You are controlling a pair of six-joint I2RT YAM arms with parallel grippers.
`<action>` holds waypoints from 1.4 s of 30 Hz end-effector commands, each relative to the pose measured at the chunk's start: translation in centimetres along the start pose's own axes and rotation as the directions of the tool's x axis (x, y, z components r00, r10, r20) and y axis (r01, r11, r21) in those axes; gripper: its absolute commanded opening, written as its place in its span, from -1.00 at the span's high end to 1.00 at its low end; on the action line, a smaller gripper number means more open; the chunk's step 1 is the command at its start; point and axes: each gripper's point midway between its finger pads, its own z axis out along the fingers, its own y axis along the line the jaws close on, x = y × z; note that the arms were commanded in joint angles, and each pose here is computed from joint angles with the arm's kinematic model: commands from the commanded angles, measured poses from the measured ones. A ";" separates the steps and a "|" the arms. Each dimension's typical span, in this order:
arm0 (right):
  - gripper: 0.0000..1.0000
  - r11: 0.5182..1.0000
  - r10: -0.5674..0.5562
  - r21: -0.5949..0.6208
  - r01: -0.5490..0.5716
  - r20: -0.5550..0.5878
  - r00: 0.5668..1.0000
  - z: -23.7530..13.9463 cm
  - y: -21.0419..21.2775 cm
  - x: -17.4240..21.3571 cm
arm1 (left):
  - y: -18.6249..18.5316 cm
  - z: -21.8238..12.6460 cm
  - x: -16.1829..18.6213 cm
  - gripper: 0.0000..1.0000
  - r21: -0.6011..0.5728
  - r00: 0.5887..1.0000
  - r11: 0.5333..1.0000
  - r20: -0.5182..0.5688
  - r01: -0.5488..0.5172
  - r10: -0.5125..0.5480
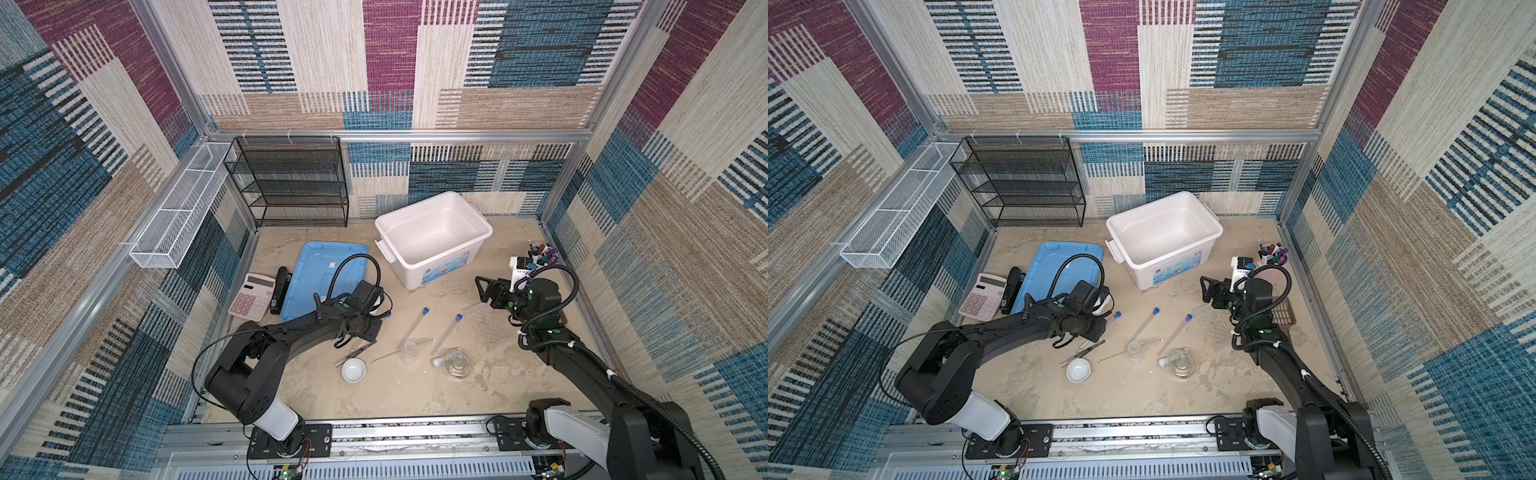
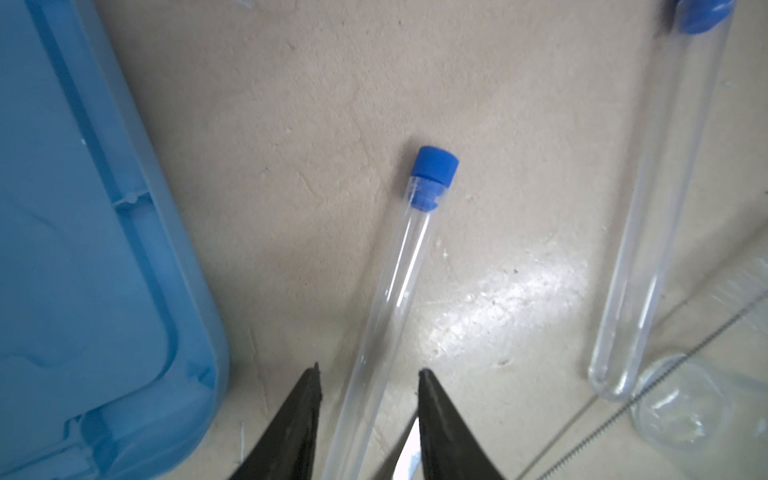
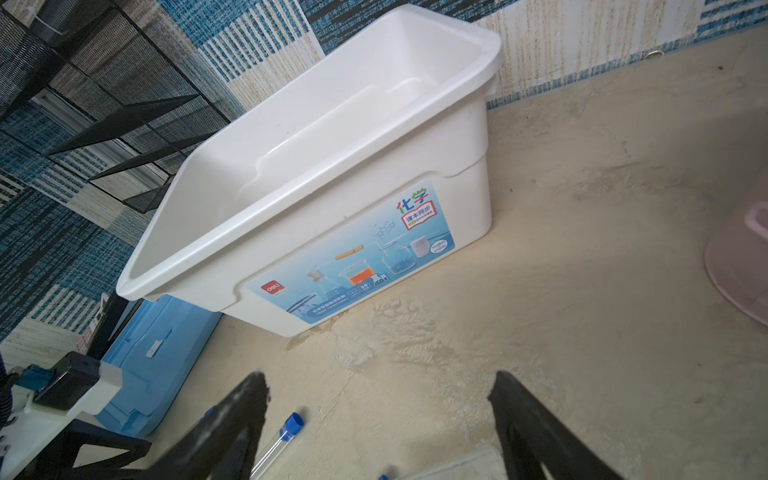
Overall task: Organize the chemistry lab equipment
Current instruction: 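Close the left gripper on a blue-capped test tube while the right arm advances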
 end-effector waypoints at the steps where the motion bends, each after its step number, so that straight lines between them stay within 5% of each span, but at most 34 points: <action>1: -0.74 1.000 0.002 -0.008 -0.002 0.021 1.000 0.1 0.2 -0.5 | 0.3 0.1 0.2 0.17 -0.020 1.000 1.000 -0.018 0.021 -0.022; 23: -0.73 1.000 0.014 -0.015 -0.014 0.021 1.000 0.0 0.4 -0.7 | 0.0 1.4 -0.4 0.25 -0.020 0.999 1.000 -0.044 0.014 -0.015; 42: -0.67 0.997 0.022 -0.077 -0.029 -0.097 0.995 1.4 1.6 0.6 | -0.1 2.5 -1.5 0.34 -0.021 0.999 1.000 -0.045 -0.015 0.014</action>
